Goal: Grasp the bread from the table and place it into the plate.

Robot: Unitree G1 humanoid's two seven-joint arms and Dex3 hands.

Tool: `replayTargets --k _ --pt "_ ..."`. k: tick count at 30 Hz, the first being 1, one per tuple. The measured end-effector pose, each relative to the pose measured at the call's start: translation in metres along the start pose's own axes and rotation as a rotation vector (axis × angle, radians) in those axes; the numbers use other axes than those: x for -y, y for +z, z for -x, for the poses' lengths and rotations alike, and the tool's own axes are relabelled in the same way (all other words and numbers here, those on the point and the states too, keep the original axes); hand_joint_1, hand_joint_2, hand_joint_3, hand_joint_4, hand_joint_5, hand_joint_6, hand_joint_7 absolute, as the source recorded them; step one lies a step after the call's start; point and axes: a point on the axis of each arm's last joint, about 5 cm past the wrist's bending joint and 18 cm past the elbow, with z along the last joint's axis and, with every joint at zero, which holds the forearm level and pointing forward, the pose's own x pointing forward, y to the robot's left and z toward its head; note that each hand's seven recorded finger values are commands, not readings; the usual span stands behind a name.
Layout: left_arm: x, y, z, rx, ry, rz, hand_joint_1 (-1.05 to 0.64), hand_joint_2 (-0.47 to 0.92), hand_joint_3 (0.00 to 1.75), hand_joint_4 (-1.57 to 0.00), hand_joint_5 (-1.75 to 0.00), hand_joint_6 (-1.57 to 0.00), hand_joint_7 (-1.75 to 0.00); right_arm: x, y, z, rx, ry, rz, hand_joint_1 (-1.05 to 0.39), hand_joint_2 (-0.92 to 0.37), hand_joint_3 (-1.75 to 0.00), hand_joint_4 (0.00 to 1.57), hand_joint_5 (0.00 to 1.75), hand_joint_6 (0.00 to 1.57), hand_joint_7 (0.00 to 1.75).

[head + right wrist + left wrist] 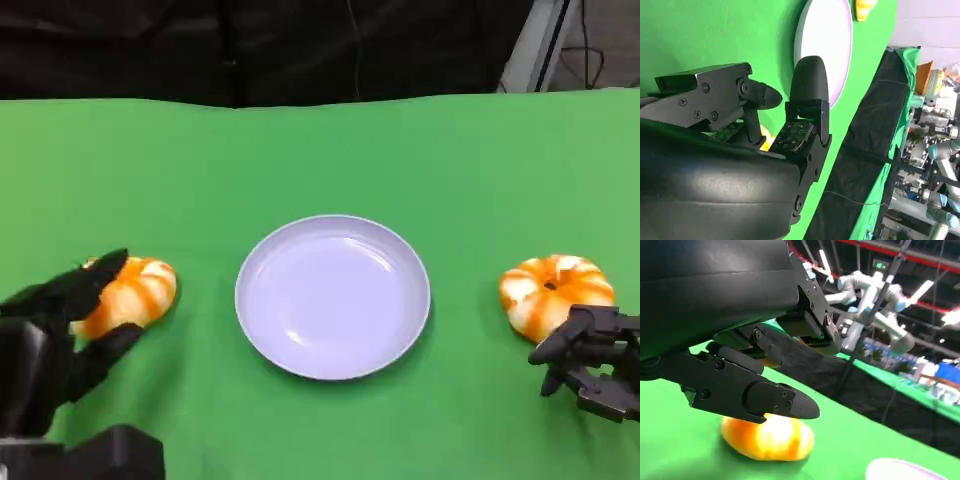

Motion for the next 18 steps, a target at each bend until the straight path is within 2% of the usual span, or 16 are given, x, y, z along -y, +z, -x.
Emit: replayTargets --k 8,18 --pt "0.005 -0.009 -0.002 -0.032 -0.071 -0.033 -0.56 0.91 0.03 -0.45 0.00 -0.48 0.00 0.0007 0.000 0.000 0.000 -0.001 0.002 0.05 -0.88 -0.53 0.86 1.38 0.96 0.90" --pt "0.008 -0.013 -0.008 -0.043 -0.155 -0.078 -0.64 0.90 0.00 -0.42 0.00 -0.42 0.00 0.0009 0.000 0.000 -0.001 0.001 0.002 0.05 -0.89 -0.53 0.86 1.37 0.96 0.90"
